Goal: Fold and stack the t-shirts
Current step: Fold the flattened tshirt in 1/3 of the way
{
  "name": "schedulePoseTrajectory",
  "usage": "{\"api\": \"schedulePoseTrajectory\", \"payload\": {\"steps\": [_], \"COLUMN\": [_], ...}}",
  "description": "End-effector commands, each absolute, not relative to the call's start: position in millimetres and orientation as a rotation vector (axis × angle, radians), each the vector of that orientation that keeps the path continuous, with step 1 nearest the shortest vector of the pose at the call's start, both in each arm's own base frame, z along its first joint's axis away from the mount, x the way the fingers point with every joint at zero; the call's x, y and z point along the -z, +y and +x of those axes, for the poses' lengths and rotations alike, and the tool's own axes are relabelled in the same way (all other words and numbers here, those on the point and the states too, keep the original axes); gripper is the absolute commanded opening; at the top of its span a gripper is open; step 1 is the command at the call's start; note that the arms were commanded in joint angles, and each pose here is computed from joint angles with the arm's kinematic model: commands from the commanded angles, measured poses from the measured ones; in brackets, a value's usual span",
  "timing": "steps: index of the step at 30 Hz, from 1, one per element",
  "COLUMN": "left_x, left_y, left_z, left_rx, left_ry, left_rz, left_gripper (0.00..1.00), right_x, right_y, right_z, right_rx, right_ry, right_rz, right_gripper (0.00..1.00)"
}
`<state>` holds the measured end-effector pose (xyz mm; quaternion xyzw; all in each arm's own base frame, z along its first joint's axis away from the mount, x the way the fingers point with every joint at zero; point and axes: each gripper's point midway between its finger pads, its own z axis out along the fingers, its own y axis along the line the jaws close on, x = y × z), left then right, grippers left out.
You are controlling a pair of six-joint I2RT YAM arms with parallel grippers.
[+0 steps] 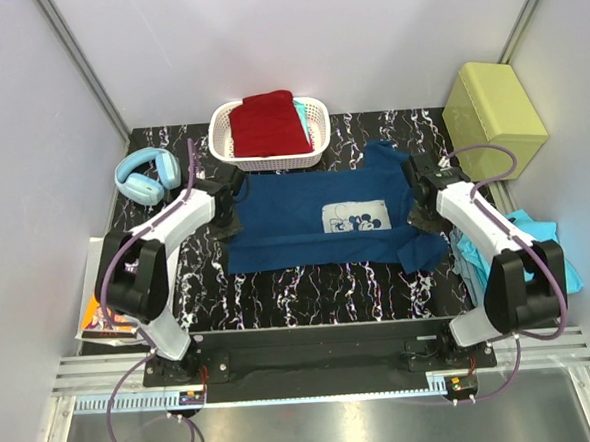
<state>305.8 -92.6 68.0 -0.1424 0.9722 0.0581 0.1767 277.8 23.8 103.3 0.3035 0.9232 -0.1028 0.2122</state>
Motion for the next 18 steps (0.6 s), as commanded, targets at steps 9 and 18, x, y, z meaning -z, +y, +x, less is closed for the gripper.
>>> {"api": "schedulePoseTrajectory", "payload": {"steps": [9, 18], "left_x": [-59.6, -131.5], "left_y": [-95.4, -89.8], "left_z": [359.3, 367.2], "left_rx": [-0.203, -0.18], "left_ry": [2.715, 2.519], "left_rz": [-0.421, -0.437], "left_gripper": [0.07, 0.56], "right_x": [-87.8, -170.8], "right_y": [13.2, 27.7], "right_z": [329.0, 345.7], "right_rx": [0.354, 0.3], "right_ry": [2.537, 2.336], "right_rz": [0.828, 0.616], "right_gripper": [0.13, 0.73]}}
